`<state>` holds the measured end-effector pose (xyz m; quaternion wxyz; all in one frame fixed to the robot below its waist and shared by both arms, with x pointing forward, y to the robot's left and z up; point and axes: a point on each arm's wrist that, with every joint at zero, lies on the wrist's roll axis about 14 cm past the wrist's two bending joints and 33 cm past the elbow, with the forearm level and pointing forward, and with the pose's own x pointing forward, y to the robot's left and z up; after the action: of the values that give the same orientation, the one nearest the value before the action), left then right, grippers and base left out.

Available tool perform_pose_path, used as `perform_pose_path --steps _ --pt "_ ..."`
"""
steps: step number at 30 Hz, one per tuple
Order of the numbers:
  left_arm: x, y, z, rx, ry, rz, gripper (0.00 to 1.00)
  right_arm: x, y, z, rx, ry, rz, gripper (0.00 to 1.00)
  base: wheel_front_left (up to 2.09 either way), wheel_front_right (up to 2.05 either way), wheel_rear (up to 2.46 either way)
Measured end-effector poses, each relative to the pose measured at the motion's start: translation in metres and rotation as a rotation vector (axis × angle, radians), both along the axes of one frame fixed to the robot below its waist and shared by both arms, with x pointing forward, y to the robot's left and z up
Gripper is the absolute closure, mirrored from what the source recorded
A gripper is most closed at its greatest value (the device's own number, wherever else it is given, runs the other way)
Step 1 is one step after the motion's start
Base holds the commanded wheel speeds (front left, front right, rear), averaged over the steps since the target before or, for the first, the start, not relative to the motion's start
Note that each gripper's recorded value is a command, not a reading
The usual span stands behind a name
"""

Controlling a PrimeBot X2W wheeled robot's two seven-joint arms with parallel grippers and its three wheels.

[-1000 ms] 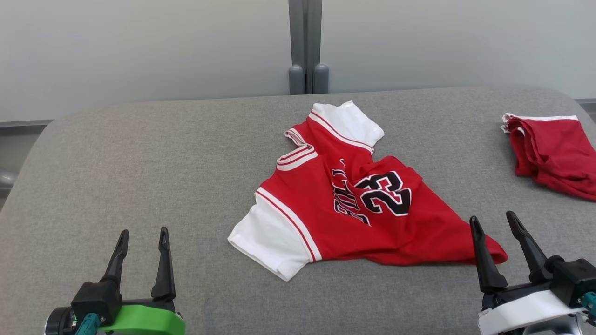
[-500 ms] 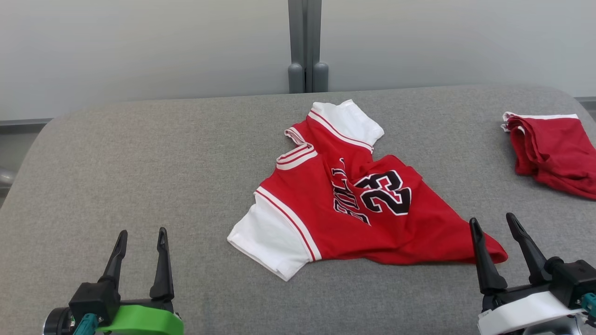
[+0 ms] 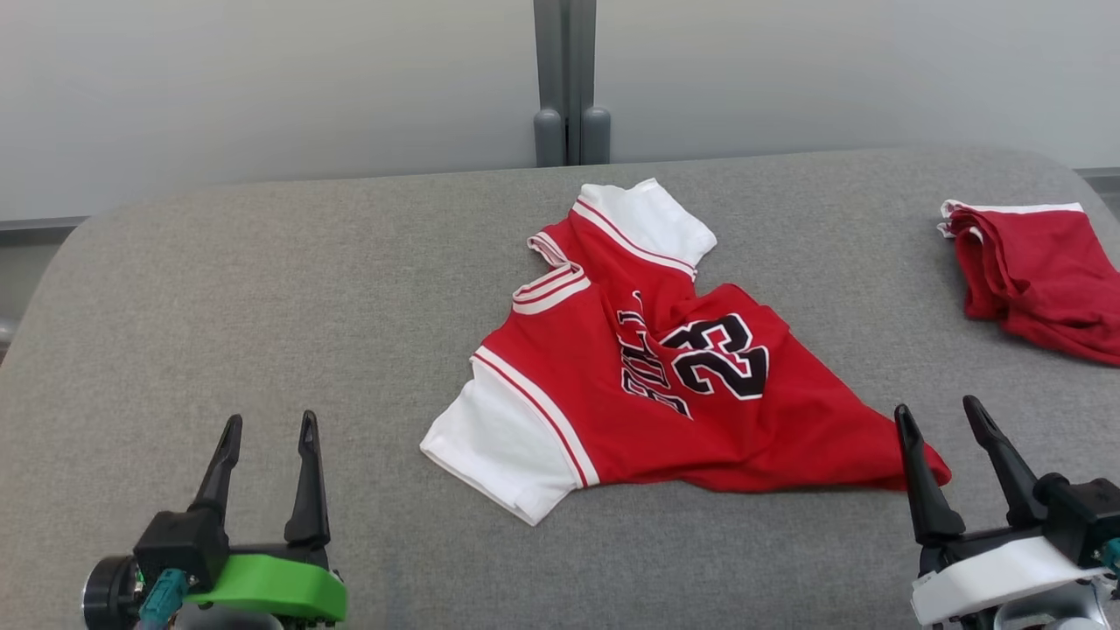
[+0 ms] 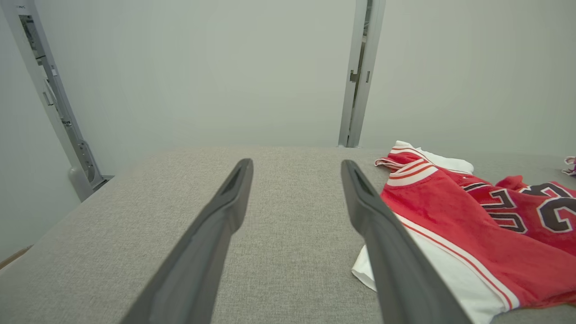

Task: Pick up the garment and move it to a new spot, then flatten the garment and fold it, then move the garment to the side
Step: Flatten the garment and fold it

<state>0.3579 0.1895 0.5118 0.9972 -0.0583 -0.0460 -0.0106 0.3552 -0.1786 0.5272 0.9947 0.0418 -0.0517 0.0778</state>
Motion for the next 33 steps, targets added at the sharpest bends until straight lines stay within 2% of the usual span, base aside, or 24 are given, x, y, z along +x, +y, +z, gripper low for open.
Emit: perform_pose_path --steps 8,17,27,33 --pt "0.031 -0.027 -0.002 0.016 0.013 -0.099 0.0 0.015 -0.022 -0.031 -0.066 0.101 -0.013 0.0 0.0 0.0 0.0" --pt "0.062 -0.059 -0.047 0.041 0.146 -0.211 0.0 0.019 -0.047 -0.088 -0.095 0.279 -0.046 0.0 0.0 0.0 0.0" --pt "0.073 -0.081 -0.114 0.07 0.349 -0.299 0.0 0.023 -0.057 -0.132 -0.109 0.412 -0.05 0.0 0.0 0.0 0.0" --pt "0.071 -0.094 -0.133 0.07 0.406 -0.341 0.0 0.022 -0.056 -0.148 -0.12 0.47 -0.032 0.0 0.0 0.0 0.0"
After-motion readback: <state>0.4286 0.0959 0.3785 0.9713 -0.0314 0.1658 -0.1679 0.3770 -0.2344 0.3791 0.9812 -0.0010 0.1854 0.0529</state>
